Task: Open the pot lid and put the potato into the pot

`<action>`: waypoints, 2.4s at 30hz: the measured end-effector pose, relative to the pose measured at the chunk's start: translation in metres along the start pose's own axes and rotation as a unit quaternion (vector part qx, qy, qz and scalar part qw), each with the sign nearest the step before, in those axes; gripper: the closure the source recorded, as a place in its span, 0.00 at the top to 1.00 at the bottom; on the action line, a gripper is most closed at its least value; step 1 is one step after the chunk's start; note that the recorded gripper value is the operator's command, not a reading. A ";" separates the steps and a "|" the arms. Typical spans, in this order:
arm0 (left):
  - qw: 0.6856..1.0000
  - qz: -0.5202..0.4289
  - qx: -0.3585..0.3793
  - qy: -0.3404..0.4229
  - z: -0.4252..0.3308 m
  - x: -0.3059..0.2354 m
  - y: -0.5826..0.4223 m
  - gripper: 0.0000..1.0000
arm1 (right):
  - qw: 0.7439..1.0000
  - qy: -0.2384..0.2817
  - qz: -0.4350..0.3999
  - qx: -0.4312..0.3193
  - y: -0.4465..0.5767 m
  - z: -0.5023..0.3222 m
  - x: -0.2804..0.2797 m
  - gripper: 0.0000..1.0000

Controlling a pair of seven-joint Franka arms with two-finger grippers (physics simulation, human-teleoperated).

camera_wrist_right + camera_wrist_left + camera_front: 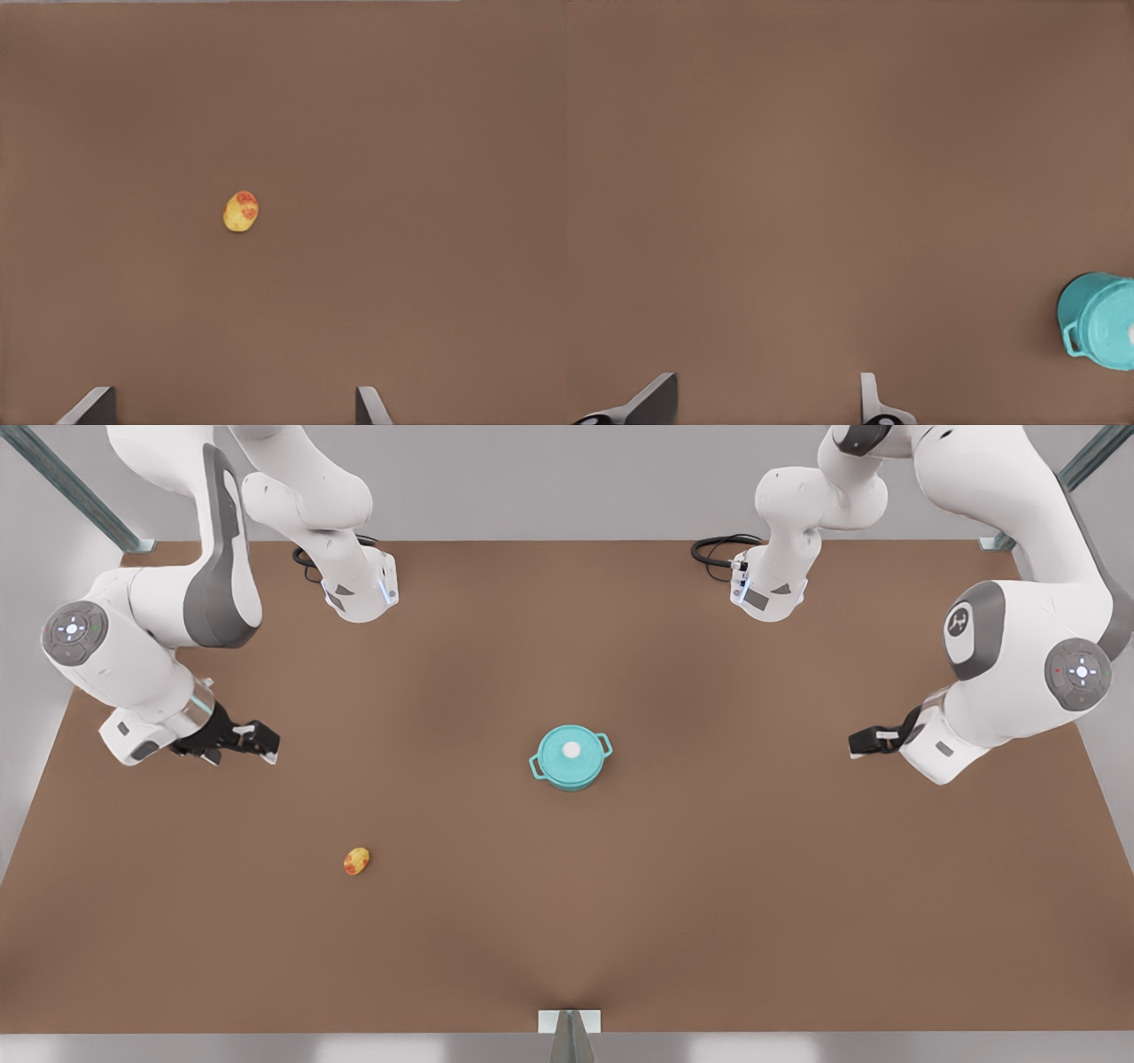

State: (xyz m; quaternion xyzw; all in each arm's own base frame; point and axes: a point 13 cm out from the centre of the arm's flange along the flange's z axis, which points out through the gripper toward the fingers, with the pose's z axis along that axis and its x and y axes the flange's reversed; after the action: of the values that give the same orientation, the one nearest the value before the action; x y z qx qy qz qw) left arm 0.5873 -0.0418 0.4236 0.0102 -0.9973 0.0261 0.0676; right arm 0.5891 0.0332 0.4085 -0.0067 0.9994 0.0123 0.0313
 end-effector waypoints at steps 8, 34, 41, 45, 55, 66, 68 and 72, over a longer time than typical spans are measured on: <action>0.978 0.207 -0.015 0.021 0.084 0.054 -0.299 1.00 | 1.000 -0.021 0.001 0.000 0.062 0.017 -0.031 1.00; 0.994 0.021 -0.044 -0.095 0.325 0.084 -0.468 1.00 | 0.976 -0.009 0.206 0.069 0.071 0.252 -0.080 1.00; 0.993 -0.005 -0.035 -0.111 0.341 0.080 -0.466 1.00 | 0.970 -0.038 0.235 0.054 0.074 0.278 -0.089 1.00; 0.992 -0.016 -0.030 -0.119 0.340 0.079 -0.467 1.00 | 0.966 -0.045 0.249 0.050 0.071 0.294 -0.089 1.00; 0.992 -0.030 -0.040 -0.120 0.362 0.089 -0.453 1.00 | 0.961 -0.059 0.268 0.042 0.065 0.323 -0.072 1.00; 0.988 -0.069 -0.055 -0.126 0.324 0.062 -0.430 0.13 | 0.959 -0.058 0.271 0.056 0.051 0.357 -0.060 1.00; 0.982 -0.129 -0.050 -0.129 0.268 -0.013 -0.371 0.14 | 0.959 -0.057 0.271 0.058 0.051 0.360 -0.059 1.00; 0.966 -0.236 -0.068 -0.083 0.276 -0.140 -0.118 0.14 | 0.959 -0.057 0.270 0.059 0.052 0.366 -0.059 1.00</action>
State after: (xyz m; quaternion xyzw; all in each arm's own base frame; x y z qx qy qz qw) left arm 0.6915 -0.1720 0.1380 0.2423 -0.9683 -0.0599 -0.0110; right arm 0.6705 0.0954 0.0485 0.2662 0.9594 -0.0387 0.0842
